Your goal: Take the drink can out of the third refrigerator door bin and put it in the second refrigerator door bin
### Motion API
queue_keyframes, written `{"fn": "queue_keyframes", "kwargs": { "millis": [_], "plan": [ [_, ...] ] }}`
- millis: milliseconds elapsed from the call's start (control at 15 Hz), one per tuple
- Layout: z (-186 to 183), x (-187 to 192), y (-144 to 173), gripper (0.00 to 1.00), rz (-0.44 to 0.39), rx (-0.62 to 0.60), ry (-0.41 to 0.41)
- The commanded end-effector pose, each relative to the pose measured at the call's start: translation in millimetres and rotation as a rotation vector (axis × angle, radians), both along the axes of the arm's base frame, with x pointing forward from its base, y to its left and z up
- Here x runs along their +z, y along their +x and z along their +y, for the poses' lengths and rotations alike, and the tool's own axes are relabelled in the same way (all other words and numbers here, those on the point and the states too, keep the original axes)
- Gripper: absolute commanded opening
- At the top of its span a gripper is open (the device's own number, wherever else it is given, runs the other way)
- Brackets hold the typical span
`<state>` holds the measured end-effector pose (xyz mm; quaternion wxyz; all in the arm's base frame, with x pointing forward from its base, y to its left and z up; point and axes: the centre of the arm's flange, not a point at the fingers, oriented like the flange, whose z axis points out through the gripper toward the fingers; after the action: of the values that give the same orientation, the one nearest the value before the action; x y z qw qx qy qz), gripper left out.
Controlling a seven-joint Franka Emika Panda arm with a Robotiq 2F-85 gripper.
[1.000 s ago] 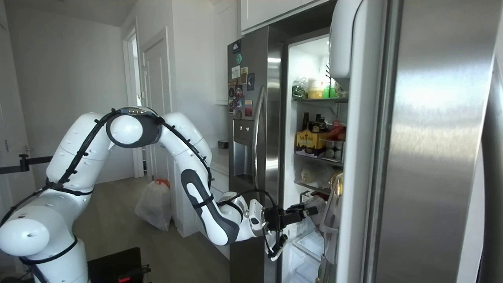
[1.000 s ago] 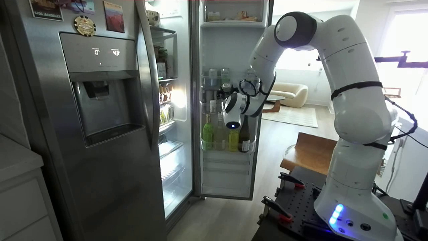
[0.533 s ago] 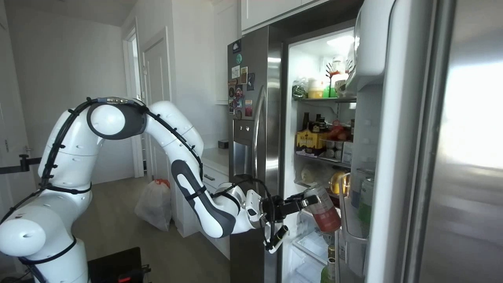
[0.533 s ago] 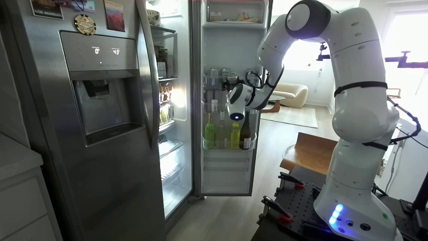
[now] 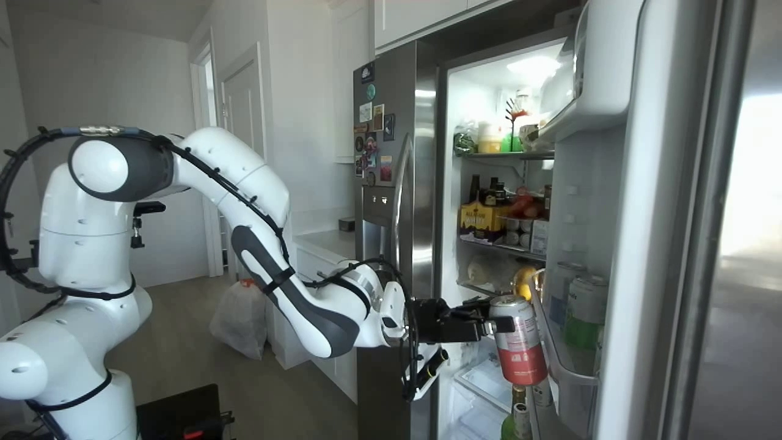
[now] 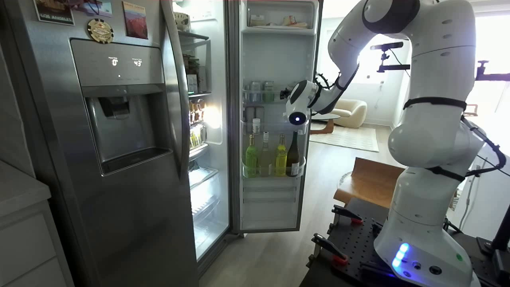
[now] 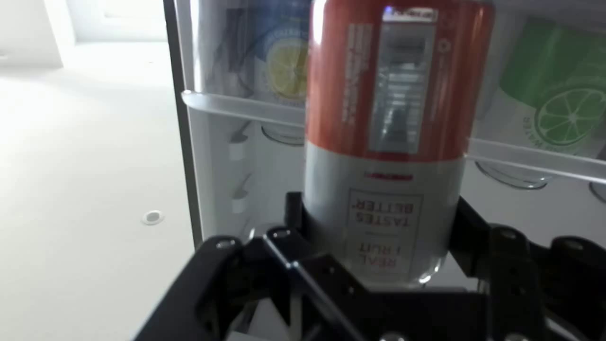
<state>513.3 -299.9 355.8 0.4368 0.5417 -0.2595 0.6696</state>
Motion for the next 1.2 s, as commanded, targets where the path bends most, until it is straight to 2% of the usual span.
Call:
{"fn": "queue_keyframes", "kwargs": {
  "millis": [0, 467, 800, 1133],
  "plan": [
    [-5.7, 51.4, -11.5, 0.47, -0.069, 0.009, 0.085],
    [-8.4, 112.4, -1.2, 0.47, -0.162, 0.009, 0.218],
    [-27.1, 142.5, 13.7, 0.47, -0.215, -0.003, 0.234],
    [-38.7, 150.5, 31.0, 0.47, -0.232, 0.008, 0.241]
  ]
}}
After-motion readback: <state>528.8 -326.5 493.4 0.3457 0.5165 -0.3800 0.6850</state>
